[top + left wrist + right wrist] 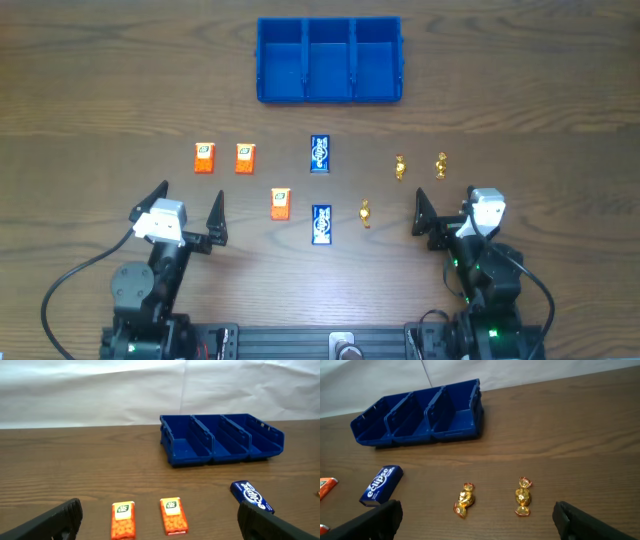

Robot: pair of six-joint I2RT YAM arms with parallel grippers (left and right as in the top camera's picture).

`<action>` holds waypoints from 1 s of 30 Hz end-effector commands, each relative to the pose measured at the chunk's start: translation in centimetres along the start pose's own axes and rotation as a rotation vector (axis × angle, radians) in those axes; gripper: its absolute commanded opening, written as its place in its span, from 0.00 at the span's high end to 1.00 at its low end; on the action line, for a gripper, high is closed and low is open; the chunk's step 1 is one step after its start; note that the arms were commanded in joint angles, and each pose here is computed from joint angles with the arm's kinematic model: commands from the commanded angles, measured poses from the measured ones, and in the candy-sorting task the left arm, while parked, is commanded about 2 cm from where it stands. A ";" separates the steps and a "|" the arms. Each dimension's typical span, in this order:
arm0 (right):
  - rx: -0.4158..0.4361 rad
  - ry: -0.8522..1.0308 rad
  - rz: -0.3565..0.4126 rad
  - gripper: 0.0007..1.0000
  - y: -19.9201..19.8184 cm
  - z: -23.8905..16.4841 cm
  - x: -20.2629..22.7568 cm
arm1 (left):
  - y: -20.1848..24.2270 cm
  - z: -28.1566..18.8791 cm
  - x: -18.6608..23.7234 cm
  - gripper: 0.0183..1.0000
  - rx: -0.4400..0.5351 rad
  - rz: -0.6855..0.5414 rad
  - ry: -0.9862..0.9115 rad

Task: Sort Candies Into Trays

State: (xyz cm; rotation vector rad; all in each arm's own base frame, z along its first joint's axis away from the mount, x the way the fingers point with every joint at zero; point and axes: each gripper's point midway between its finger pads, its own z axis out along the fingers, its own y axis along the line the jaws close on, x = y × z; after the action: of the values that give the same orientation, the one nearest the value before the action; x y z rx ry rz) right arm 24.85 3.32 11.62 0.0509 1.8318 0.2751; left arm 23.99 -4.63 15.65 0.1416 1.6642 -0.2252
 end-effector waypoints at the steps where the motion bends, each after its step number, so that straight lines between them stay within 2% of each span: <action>1: -0.013 0.007 0.008 0.00 0.3 0.0 0.2 | 0.4 -0.4 -0.4 0.00 -0.019 -0.068 0.019; 8: -0.013 0.008 0.008 0.00 0.3 0.0 0.2 | -0.4 -3.0 -9.4 0.00 -0.031 -0.077 0.071; 12: -0.013 0.007 0.008 0.00 0.3 0.0 0.2 | 0.5 -2.4 -14.2 0.00 -0.103 -0.091 0.228; 15: -0.013 0.007 0.008 0.00 0.3 0.0 0.2 | 1.4 -0.9 -15.3 0.00 -0.154 -0.102 0.389; 20: -0.013 0.008 0.008 0.00 0.3 0.0 0.2 | 2.3 3.5 -13.8 0.00 -0.181 -0.124 0.663; 24: -0.013 0.008 0.008 0.00 0.3 0.0 0.2 | 3.2 7.2 -9.7 0.00 -0.196 -0.134 0.856; 30: -0.013 0.007 0.008 0.00 0.3 0.0 0.2 | 4.1 10.1 -3.3 0.00 -0.201 -0.134 1.059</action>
State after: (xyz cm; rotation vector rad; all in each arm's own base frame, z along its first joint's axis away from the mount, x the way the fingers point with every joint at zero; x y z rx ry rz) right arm 24.84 3.36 11.61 0.0500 1.8326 0.2776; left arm 34.06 -3.34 19.73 -0.0157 2.6811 -0.1078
